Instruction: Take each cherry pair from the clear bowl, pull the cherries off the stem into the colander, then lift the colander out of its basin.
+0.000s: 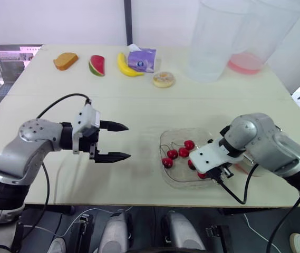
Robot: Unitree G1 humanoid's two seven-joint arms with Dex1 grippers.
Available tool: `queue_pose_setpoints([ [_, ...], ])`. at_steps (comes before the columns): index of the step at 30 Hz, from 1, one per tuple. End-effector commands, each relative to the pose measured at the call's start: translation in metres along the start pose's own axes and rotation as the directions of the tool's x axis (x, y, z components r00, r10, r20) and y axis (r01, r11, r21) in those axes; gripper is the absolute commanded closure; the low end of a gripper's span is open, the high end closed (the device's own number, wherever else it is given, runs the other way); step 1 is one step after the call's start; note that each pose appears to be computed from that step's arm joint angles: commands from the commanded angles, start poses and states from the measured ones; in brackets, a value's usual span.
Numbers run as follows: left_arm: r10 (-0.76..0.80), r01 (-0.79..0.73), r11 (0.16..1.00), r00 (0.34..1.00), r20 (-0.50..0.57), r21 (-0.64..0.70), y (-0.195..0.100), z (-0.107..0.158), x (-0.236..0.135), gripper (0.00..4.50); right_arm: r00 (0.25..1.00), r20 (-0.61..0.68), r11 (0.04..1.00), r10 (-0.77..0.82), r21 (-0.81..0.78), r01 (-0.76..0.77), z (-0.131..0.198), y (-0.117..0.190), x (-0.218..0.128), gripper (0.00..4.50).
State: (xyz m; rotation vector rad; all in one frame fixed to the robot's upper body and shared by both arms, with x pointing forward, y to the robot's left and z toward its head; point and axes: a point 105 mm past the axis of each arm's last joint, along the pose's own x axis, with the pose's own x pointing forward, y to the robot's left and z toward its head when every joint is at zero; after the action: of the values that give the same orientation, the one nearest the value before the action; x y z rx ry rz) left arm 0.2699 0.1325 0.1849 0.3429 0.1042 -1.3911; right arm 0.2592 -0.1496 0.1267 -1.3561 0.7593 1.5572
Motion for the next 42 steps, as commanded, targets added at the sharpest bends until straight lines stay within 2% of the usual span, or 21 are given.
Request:
queue_pose_setpoints([
  [1,0.016,-0.017,0.998,1.000,0.014,0.055,0.001,0.010,-0.004,0.00,1.000,-0.006,1.000,0.013,0.010,-0.012,-0.002,0.002,0.004,2.96],
  [6,0.015,-0.016,0.998,1.000,0.015,0.058,0.003,0.012,-0.004,0.00,1.000,0.005,1.000,-0.001,0.016,0.001,0.000,0.000,0.004,4.47],
  [14,0.010,-0.011,0.998,1.000,0.016,0.061,0.004,0.013,-0.003,0.00,0.998,0.021,0.999,-0.052,0.013,0.051,0.006,-0.006,-0.005,4.47],
  [19,0.006,-0.008,0.998,1.000,0.019,0.065,0.005,0.014,-0.002,0.00,0.985,0.040,0.986,-0.165,-0.011,0.166,0.016,-0.013,-0.038,4.47],
  [26,-0.002,0.000,0.998,0.999,0.034,0.067,0.008,0.020,0.002,0.00,0.959,0.083,0.959,-0.272,-0.063,0.278,0.030,-0.006,-0.061,4.47],
  [31,-0.017,0.013,0.998,0.997,0.072,0.056,0.012,0.031,0.006,0.00,0.920,0.105,0.886,-0.378,-0.246,0.392,0.044,-0.007,-0.068,4.47],
  [34,-0.047,0.043,0.998,0.994,0.099,0.042,0.014,0.039,0.011,0.00,0.921,0.101,0.851,-0.376,-0.356,0.386,0.046,-0.004,-0.064,4.47],
  [38,-0.214,0.215,0.977,0.964,0.155,0.014,0.010,0.061,0.032,0.00,0.917,0.116,0.716,-0.381,-0.590,0.373,0.050,-0.011,-0.056,4.47],
  [42,-0.358,0.363,0.932,0.919,0.164,0.001,0.011,0.067,0.052,0.00,0.929,0.145,0.642,-0.340,-0.686,0.342,0.050,-0.011,-0.049,4.47],
])
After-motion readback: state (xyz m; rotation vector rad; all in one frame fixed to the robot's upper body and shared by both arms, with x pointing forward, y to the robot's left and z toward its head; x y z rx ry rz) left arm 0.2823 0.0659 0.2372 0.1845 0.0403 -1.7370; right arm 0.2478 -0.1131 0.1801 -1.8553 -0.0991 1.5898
